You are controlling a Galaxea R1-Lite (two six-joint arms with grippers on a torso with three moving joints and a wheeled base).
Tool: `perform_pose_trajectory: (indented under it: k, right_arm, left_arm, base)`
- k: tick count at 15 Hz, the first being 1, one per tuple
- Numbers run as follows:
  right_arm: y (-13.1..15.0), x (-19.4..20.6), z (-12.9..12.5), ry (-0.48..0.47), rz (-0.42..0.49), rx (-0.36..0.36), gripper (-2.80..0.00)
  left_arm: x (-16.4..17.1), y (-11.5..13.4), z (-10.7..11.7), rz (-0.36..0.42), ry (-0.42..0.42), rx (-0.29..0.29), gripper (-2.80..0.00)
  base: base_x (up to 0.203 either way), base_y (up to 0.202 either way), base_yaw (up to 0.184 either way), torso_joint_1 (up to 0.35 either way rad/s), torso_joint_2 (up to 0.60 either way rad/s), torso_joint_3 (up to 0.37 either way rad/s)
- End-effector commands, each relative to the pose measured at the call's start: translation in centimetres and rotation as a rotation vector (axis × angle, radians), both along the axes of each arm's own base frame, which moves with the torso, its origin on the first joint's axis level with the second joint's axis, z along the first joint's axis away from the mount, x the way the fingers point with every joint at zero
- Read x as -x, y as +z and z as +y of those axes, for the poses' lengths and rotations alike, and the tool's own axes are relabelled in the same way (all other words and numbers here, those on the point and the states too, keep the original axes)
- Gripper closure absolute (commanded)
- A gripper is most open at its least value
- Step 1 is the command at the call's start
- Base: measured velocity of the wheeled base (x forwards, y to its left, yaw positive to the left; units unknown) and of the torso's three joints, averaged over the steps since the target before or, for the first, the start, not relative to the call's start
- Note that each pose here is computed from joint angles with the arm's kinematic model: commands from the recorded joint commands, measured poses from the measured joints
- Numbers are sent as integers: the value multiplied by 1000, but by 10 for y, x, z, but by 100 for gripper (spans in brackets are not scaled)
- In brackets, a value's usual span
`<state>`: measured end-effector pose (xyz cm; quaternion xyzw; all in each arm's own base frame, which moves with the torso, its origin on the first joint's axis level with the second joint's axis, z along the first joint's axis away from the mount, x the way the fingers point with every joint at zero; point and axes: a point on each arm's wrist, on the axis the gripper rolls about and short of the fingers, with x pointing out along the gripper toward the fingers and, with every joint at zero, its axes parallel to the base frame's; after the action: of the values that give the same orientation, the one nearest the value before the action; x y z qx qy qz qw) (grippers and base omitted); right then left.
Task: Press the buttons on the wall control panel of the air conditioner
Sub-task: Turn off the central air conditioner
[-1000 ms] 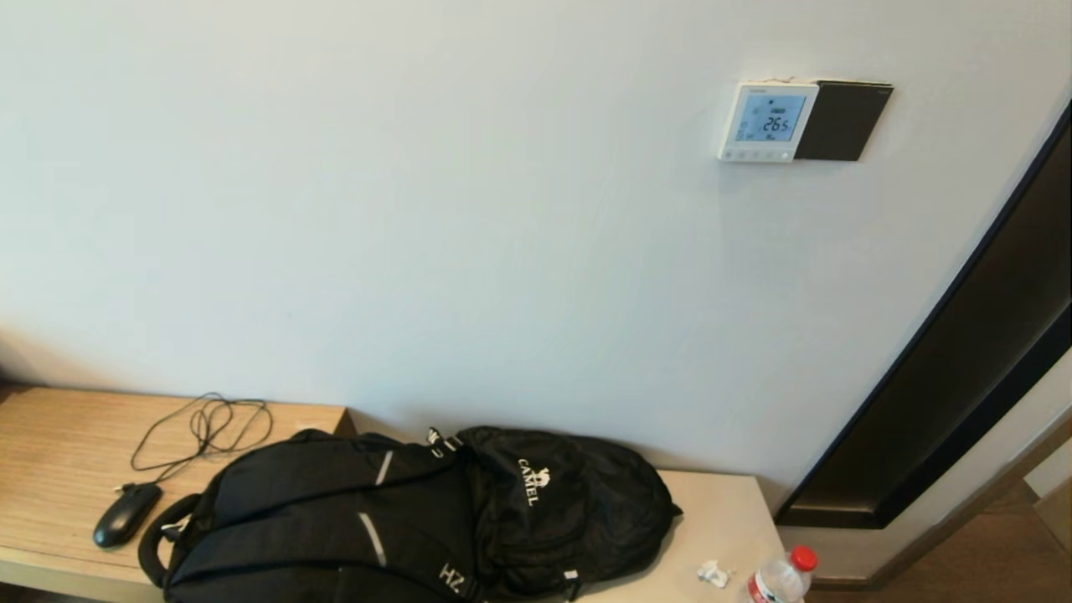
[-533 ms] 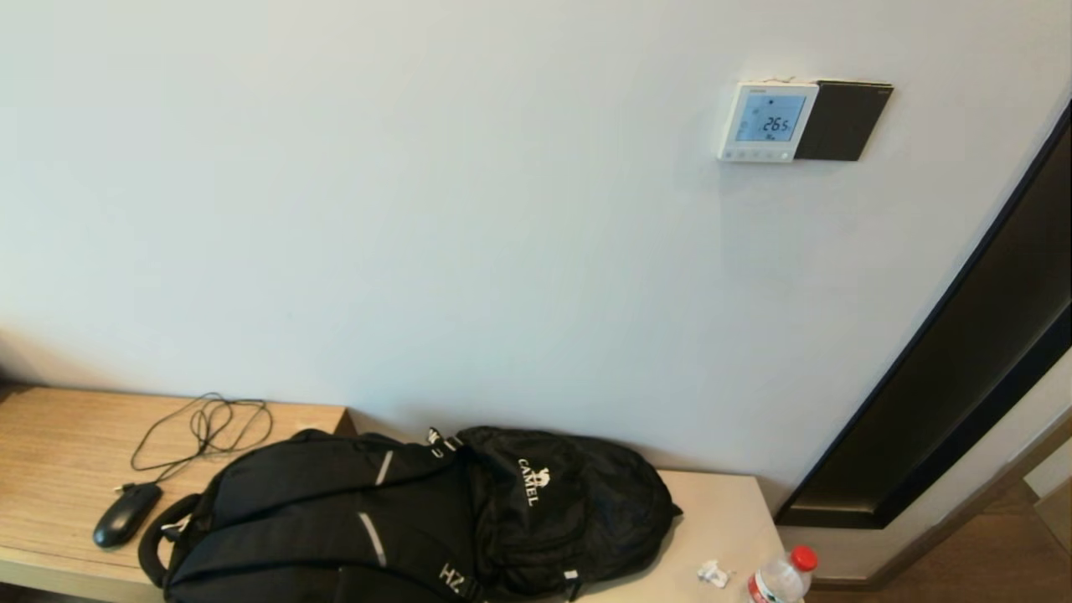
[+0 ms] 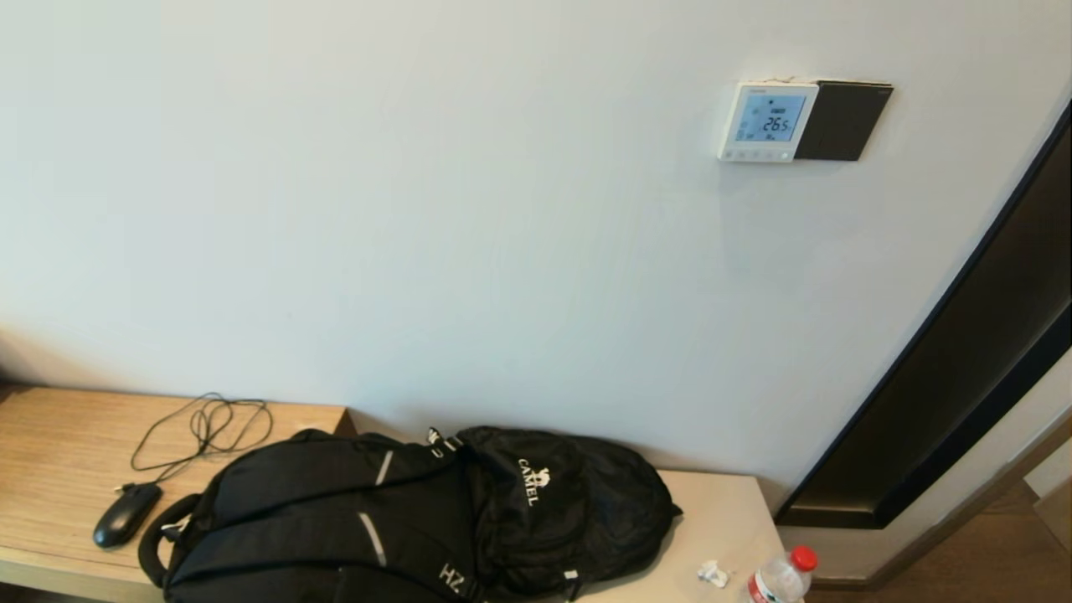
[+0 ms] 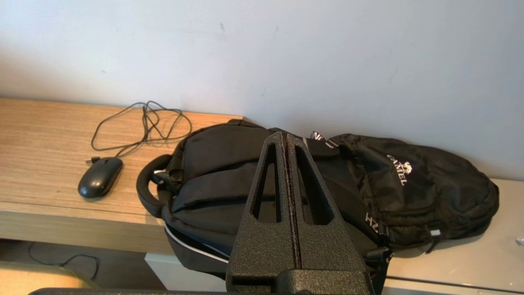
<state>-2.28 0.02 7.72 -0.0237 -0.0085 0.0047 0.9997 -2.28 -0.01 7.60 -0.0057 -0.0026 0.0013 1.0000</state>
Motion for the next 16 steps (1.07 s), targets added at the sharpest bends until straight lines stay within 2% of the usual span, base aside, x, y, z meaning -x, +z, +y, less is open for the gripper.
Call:
perform_pose_trajectory:
  k: [1,16]
  right_arm:
    - [0,0,0,-2,6,-6,0]
    - [0,0,0,-2,2,-3,0]
  left_arm:
    - [0,0,0,-2,1,1,0]
    - [0,0,0,0,1,1,0]
  base:
    - [0,0,0,0,0,0]
    - [0,0,0,0,0,0]
